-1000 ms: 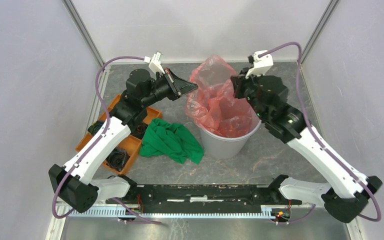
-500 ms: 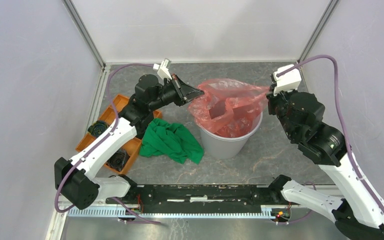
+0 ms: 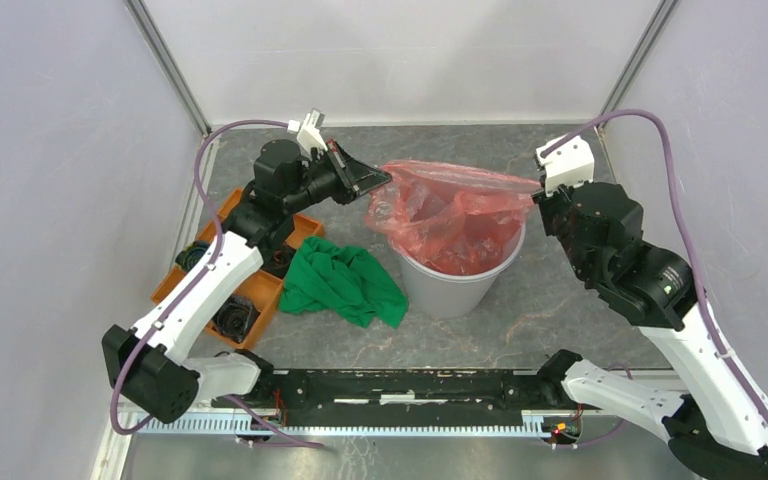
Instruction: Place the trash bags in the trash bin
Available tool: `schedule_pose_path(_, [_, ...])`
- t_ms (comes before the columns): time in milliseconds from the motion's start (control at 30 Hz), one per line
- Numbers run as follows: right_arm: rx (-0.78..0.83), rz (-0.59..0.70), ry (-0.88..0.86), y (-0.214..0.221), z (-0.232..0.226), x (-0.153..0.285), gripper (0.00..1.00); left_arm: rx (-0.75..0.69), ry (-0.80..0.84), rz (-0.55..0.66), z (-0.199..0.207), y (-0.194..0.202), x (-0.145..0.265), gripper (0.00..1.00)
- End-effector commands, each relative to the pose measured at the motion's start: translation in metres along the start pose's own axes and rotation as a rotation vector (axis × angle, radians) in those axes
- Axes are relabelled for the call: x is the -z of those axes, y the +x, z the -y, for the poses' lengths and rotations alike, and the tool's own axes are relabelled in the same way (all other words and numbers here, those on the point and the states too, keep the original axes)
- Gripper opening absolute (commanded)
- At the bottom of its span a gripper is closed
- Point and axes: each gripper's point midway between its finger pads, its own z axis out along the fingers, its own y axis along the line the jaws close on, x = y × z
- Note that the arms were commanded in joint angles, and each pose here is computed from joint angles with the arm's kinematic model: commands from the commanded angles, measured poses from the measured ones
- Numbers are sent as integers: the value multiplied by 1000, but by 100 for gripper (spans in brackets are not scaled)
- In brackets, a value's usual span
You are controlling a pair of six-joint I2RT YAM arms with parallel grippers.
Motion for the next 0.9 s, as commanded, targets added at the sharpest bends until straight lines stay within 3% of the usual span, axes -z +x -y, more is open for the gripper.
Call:
schedule_pose_path(0, [-66,143,-49,-41,6,14,2,-117,123,31,44,-13,18,2])
schedule_pose_path(267, [-47,102,229,-41,26,-22,0,-130,124,-9,40,-17,4,2])
schedule_pose_path(400, [-65,177,146,-62,9,-39,0,-201,124,22,49,-36,8,2])
schedule_pose_path(533, [-73,100,103,-59,0,-55,3,-147,187,-10,52,-28,5,2])
schedule_pose_path(600, [-94,62,84,-56,0,-49,16,-129,189,-20,46,-22,4,2])
schedule_pose_path(767, [-186,18,-60,-55,-4,-9,60,-104,221,-29,49,-18,3,2])
schedule_pose_path(867, [-254,-6,-205,-50,-22,12,75,-94,253,-29,56,-17,4,2])
